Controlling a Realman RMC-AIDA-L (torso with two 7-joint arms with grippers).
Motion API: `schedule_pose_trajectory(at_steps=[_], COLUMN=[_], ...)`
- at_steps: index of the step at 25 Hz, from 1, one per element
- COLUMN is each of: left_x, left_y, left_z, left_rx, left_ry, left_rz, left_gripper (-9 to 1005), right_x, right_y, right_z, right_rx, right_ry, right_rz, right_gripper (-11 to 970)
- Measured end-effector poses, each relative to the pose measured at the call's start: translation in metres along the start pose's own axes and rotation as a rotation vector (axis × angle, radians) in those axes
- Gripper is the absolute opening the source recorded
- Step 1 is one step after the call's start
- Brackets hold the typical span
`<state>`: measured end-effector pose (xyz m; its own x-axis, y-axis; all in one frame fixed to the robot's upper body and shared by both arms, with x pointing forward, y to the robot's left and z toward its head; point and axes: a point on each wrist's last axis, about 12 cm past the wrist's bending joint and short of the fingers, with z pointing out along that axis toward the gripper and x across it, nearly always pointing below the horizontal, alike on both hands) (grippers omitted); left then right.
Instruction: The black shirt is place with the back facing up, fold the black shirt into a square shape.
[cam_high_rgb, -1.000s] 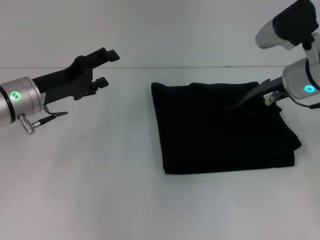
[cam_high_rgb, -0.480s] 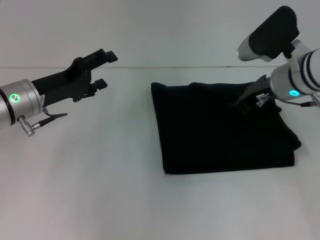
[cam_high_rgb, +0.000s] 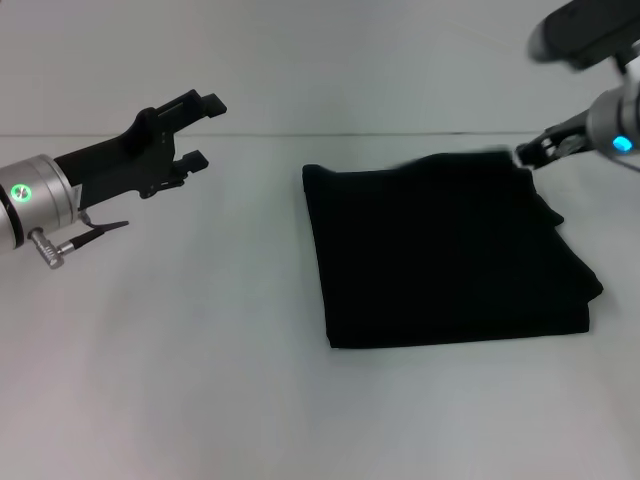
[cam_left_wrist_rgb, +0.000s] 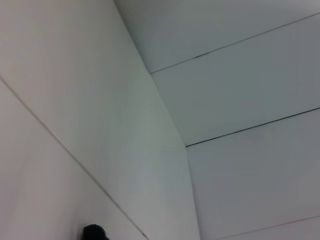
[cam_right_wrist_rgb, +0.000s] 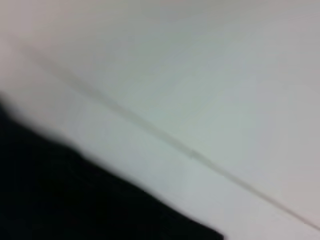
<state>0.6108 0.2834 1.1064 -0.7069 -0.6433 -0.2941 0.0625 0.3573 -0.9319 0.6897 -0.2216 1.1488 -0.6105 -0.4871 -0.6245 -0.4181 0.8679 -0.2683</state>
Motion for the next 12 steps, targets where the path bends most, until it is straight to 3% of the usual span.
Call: schedule_pose_trajectory(at_steps=[3, 8, 12], left_x=[0.0, 0.001, 0.001], left_y=[-0.001, 0.0, 0.0], left_z=[-0.001, -0.002, -0.002], left_rx=[0.011, 0.015, 0.018], left_ry=[-0.001, -0.006, -0.005], left_rz=[0.001, -0.003, -0.001], left_gripper=[948, 948, 948], right_x=[-0.002, 0.001, 0.01], right_y=[-0.014, -0.025, -0.031], right_z=[-0.009, -0.021, -0.027], right_rx=[-0.016, -0.064, -0.136], right_ry=[-0.018, -0.033, 0.039], right_rz=[0.054, 0.132, 0.198], right_gripper=[341, 332, 324])
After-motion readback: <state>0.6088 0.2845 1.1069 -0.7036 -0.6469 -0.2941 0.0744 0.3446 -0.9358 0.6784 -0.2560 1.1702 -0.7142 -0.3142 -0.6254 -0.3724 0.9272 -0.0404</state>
